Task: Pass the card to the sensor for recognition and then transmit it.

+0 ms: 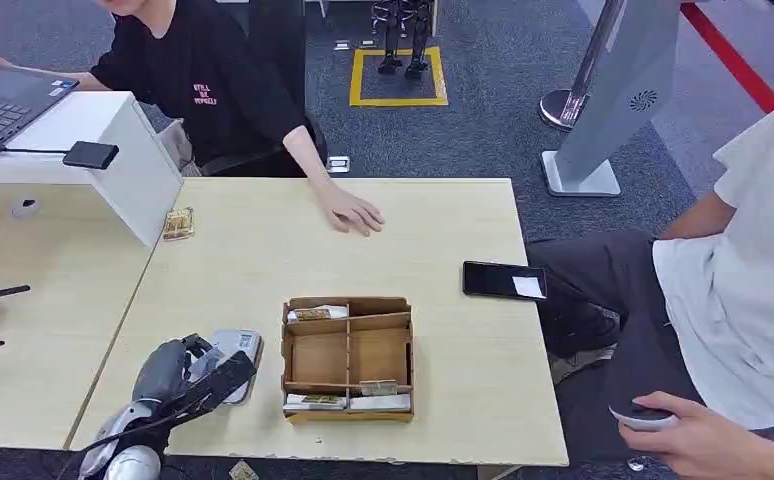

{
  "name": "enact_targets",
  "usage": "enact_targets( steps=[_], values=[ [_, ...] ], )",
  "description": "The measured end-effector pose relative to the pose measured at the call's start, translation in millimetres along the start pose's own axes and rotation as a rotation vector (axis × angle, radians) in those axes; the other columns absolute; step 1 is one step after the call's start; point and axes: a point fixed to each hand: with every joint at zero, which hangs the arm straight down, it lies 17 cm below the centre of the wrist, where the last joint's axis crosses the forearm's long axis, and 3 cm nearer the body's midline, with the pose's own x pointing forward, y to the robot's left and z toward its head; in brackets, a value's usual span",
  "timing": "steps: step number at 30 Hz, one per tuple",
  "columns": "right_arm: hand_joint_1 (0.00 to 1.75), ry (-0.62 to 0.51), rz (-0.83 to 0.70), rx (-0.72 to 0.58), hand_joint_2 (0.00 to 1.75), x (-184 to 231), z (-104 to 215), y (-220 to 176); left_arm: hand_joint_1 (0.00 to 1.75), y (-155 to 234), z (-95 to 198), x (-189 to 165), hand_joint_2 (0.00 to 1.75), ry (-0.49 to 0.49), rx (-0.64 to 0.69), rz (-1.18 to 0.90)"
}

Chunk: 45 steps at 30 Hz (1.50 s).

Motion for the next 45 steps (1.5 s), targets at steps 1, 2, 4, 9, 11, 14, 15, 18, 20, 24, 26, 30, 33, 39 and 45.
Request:
enact_targets(
  steps=[1, 2, 4, 9, 11, 14, 15, 18, 20, 24, 26, 30, 33, 39, 45],
  values=[
    [0.0, 0.0, 0.0, 0.0, 0.0, 0, 0, 0, 1.75, 0, 0, 0, 1.75, -0.001, -0.001, 0.0],
    [0.0, 0.0, 0.0, 0.0, 0.0, 0, 0, 0, 1.75, -1, 0, 0, 1.75, -0.001, -0.001, -0.001],
    [0.0, 0.0, 0.0, 0.0, 0.0, 0, 0, 0, 1.75, -1, 0, 0, 1.75, -0.001, -0.001, -0.001],
    [0.0, 0.0, 0.0, 0.0, 0.0, 0, 0, 0, 1.75, 2, 0, 1, 1.75, -0.001, 0.012, -0.003],
    [0.0, 0.0, 0.0, 0.0, 0.0, 0, 0, 0, 1.75, 4, -1, 2, 1.75, -0.004, 0.028, 0.0],
    [0.0, -0.001, 0.0, 0.0, 0.0, 0, 0, 0, 1.75, 11, -1, 10, 1.75, -0.023, 0.06, 0.013],
    [0.0, -0.002, -0.001, 0.0, 0.0, 0, 0, 0, 1.75, 15, -2, 15, 1.75, -0.036, 0.079, 0.023],
    [0.0, -0.004, -0.002, -0.001, 0.0, 0, 0, 0, 1.75, 32, -1, 34, 1.75, -0.083, 0.149, 0.053],
    [0.0, -0.004, -0.004, -0.003, 0.0, -1, 0, 0, 1.75, 45, 2, 48, 1.75, -0.118, 0.208, 0.075],
    [0.0, -0.005, -0.007, -0.004, 0.0, -1, 0, 0, 1.75, 60, 8, 74, 1.75, -0.189, 0.28, 0.085],
    [0.0, -0.007, -0.006, -0.005, 0.0, -1, 0, 0, 1.75, 67, 12, 88, 1.75, -0.23, 0.318, 0.075],
    [0.0, -0.009, -0.002, -0.008, 0.0, 0, 0, 1, 1.75, 78, 19, 112, 1.75, -0.29, 0.395, 0.055],
    [0.0, -0.011, 0.002, -0.01, 0.0, 0, 0, 1, 1.75, 85, 23, 126, 1.75, -0.321, 0.445, 0.034],
    [0.0, -0.016, 0.01, -0.018, 0.0, 0, -1, -1, 1.75, 102, 25, 152, 1.75, -0.379, 0.532, -0.01],
    [0.0, -0.016, 0.01, -0.021, 0.0, 1, -1, -1, 1.75, 108, 26, 160, 1.75, -0.394, 0.563, -0.037]
  ],
)
